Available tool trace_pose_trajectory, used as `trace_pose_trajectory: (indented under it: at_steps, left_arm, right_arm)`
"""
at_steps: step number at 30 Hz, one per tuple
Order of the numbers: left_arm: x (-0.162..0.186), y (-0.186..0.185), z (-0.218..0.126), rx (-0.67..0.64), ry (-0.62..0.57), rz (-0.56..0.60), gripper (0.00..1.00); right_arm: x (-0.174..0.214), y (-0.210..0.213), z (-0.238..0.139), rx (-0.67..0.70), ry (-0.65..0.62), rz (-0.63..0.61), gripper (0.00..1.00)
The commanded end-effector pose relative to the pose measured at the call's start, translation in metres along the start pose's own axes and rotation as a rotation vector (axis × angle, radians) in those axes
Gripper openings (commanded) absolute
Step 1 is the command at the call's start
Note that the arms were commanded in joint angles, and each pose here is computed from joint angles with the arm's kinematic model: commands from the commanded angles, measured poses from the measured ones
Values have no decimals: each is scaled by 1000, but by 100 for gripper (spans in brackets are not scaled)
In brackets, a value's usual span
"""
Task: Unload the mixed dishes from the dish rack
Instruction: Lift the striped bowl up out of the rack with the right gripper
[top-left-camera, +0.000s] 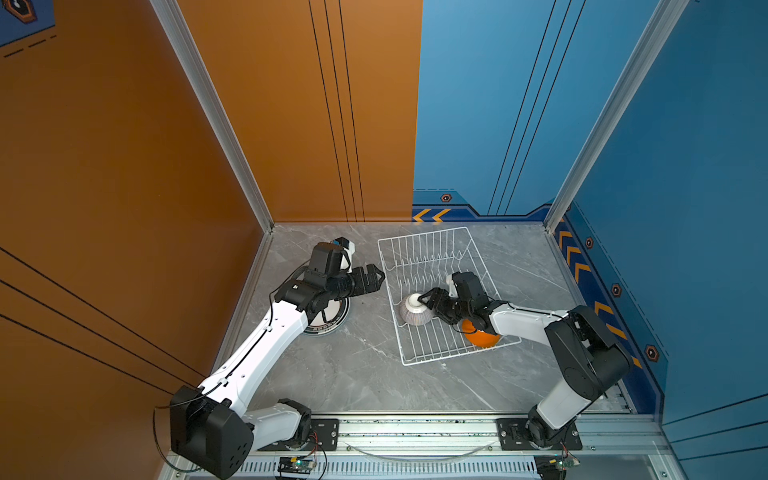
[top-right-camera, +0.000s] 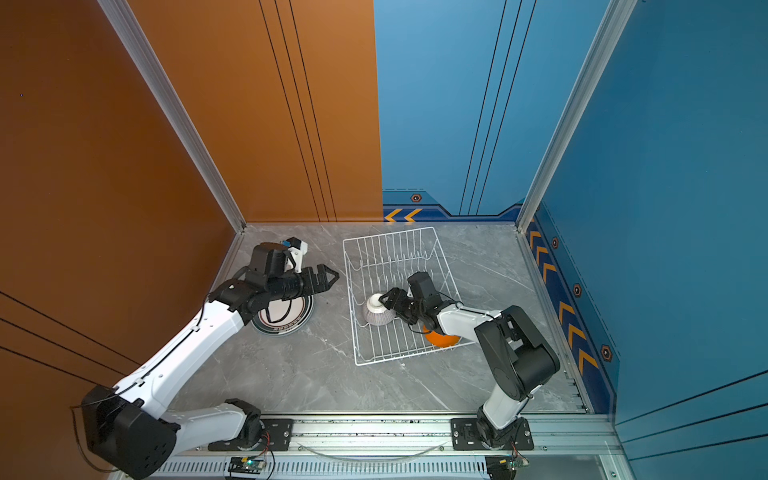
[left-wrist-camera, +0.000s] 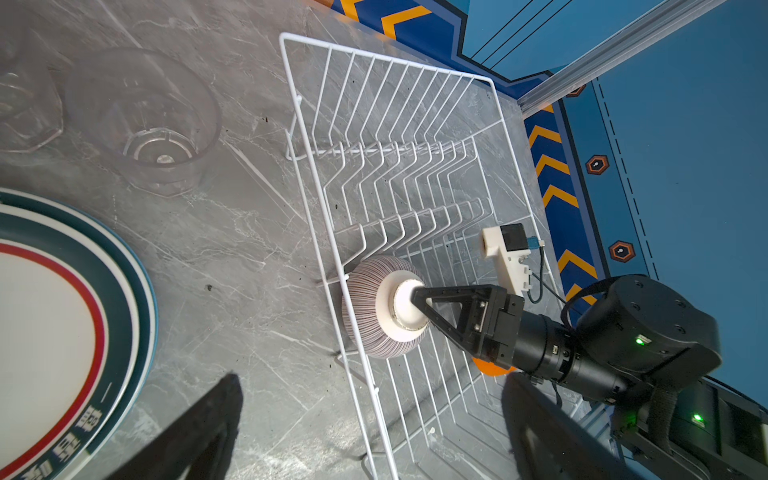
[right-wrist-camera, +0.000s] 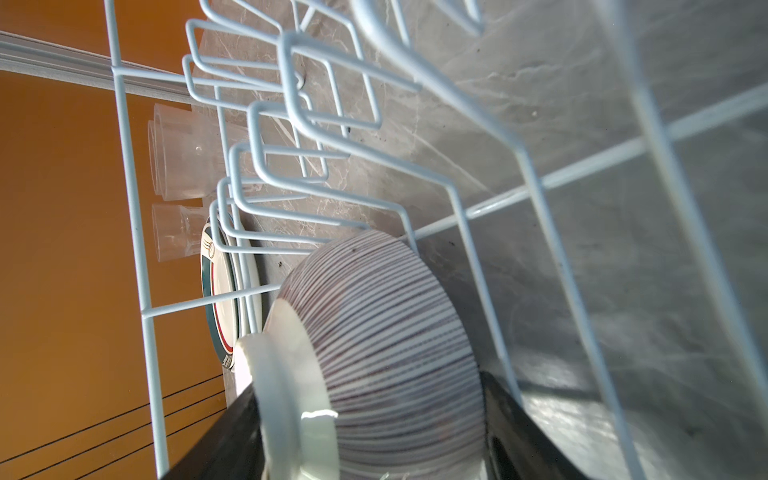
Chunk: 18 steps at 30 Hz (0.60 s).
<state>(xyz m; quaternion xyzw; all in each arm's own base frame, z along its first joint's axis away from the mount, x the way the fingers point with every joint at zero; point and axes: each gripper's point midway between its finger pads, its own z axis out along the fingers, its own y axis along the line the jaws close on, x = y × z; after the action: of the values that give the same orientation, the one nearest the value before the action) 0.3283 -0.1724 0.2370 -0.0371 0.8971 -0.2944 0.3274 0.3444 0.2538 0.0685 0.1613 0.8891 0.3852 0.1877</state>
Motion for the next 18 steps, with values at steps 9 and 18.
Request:
trace_pose_trajectory:
  at_steps: [9,18]
  left_arm:
    - [-1,-10,-6,60,-15,-23,98]
    - [-1,-20,1,100,-12,-38,98]
  right_arm:
    - [-1,-56,-25,184,-2,123,65]
    - [-22,-15,-56,46,-66,129,66]
